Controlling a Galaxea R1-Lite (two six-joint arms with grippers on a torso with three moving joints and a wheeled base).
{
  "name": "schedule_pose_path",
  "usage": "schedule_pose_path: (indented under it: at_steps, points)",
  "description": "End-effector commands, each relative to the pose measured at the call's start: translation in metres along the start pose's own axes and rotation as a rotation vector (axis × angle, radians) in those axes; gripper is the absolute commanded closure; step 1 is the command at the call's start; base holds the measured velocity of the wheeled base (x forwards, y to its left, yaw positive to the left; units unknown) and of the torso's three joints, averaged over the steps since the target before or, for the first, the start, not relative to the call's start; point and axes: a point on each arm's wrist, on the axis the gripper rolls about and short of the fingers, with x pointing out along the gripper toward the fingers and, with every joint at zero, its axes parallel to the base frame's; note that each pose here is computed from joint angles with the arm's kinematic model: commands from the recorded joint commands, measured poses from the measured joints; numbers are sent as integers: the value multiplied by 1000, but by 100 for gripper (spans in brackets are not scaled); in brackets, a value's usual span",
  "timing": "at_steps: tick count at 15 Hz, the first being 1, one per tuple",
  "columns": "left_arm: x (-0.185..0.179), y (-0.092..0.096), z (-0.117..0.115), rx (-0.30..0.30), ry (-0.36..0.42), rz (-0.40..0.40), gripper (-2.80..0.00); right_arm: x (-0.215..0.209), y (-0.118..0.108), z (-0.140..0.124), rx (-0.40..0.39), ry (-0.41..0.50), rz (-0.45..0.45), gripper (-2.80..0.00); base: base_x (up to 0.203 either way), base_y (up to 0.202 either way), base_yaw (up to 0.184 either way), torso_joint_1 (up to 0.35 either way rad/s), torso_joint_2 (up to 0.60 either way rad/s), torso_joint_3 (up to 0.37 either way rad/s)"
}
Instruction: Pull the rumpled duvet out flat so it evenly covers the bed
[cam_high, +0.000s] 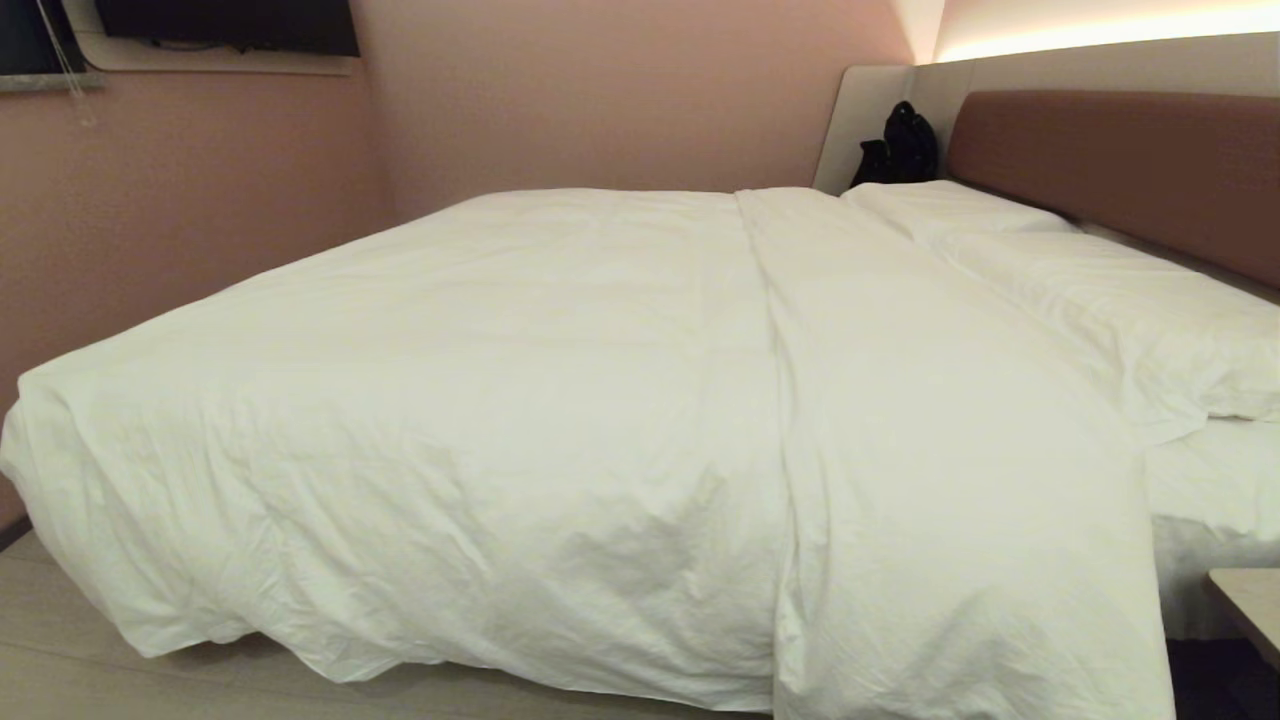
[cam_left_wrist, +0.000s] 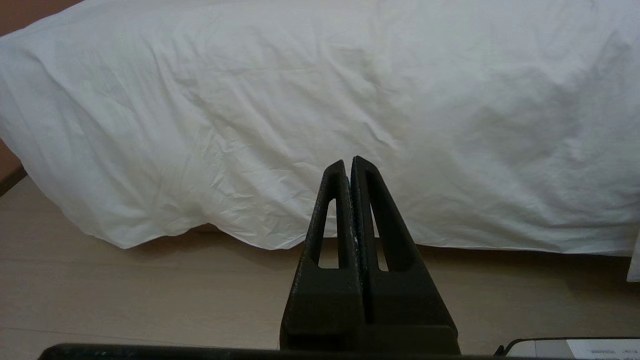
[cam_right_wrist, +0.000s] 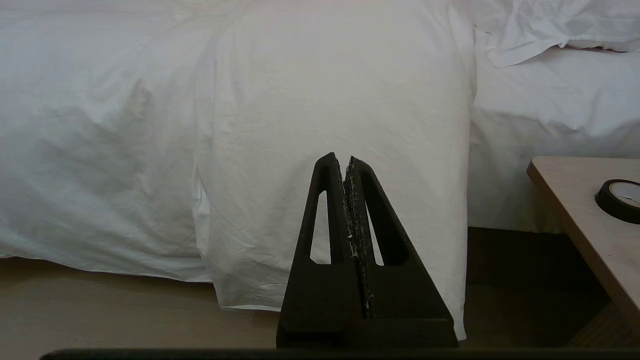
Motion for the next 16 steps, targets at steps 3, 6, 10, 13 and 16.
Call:
schedule_pose_path:
  at_steps: [3,6,10,13,16]
  points:
    - [0,0,0,-1,1,0,0,0,0,0,0,-1,0,0,0,0,0,0,0,0]
    - [0,0,0,-2,0,0,0,0,0,0,0,-1,0,0,0,0,0,0,0,0]
    - [0,0,0,-2,0,2,0,0,0,0,0,-1,0,0,0,0,0,0,0,0]
    - [0,0,0,-1,0,2,0,0,0,0,0,-1,0,0,0,0,0,0,0,0]
    - [0,0,0,-2,0,2,0,0,0,0,0,-1,0,0,1,83,2,0,-1,0]
